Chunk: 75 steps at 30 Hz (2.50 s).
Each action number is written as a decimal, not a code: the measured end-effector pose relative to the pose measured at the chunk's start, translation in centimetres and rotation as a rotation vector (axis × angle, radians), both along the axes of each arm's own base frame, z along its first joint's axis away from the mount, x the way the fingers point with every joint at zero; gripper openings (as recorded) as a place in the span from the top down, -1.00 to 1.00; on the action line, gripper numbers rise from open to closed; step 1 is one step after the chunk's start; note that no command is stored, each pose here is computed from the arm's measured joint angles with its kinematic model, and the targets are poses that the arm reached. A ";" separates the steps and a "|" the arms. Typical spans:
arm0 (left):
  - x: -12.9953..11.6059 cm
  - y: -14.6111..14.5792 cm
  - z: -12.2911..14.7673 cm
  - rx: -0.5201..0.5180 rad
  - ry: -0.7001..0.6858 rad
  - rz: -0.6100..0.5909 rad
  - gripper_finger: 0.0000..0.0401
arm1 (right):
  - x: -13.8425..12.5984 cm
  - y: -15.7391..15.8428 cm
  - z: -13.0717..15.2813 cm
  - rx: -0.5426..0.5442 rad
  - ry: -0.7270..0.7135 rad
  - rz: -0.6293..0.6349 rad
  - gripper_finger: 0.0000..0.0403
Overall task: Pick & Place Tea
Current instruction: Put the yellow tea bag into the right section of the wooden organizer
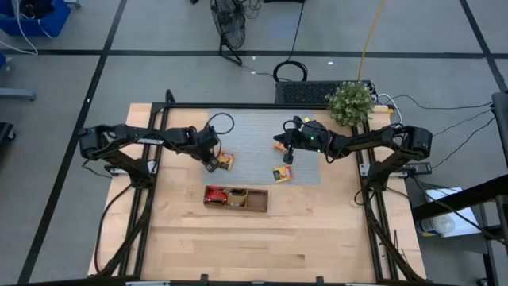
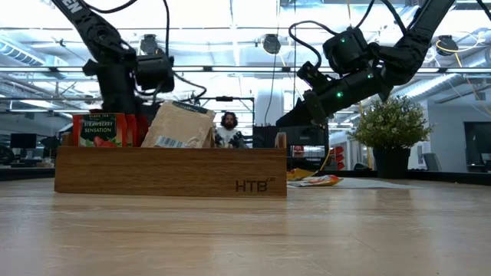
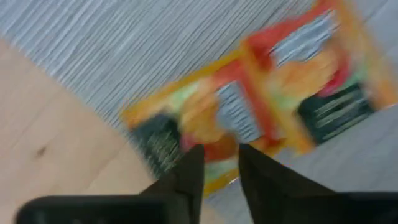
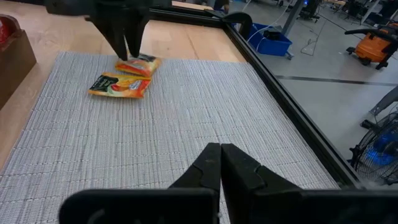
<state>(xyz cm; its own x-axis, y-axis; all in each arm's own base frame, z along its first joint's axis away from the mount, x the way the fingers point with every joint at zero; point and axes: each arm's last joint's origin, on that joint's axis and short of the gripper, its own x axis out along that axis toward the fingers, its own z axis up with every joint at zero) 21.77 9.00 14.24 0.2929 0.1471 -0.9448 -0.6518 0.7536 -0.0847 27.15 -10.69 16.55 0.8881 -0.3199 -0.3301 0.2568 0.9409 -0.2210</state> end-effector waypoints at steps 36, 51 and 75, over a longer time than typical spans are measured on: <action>2.5 -1.4 -1.1 0.043 0.011 0.197 -0.01 | 0.0 0.0 0.1 0.001 -0.007 -0.001 1.00; 2.6 -1.4 -1.9 0.042 0.064 0.122 0.34 | 0.0 0.0 0.1 0.001 -0.007 -0.001 1.00; 6.3 -7.7 4.4 1.128 0.394 -0.885 0.94 | 7.6 -1.9 -1.2 0.274 -0.364 0.222 1.00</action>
<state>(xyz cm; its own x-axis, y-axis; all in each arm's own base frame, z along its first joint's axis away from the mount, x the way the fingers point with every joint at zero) 28.08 1.30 18.67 0.4348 0.7525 -0.4946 0.2000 0.4549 0.8678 34.78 -12.61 15.39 0.9980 -0.0549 -0.0315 0.0580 0.9924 0.1085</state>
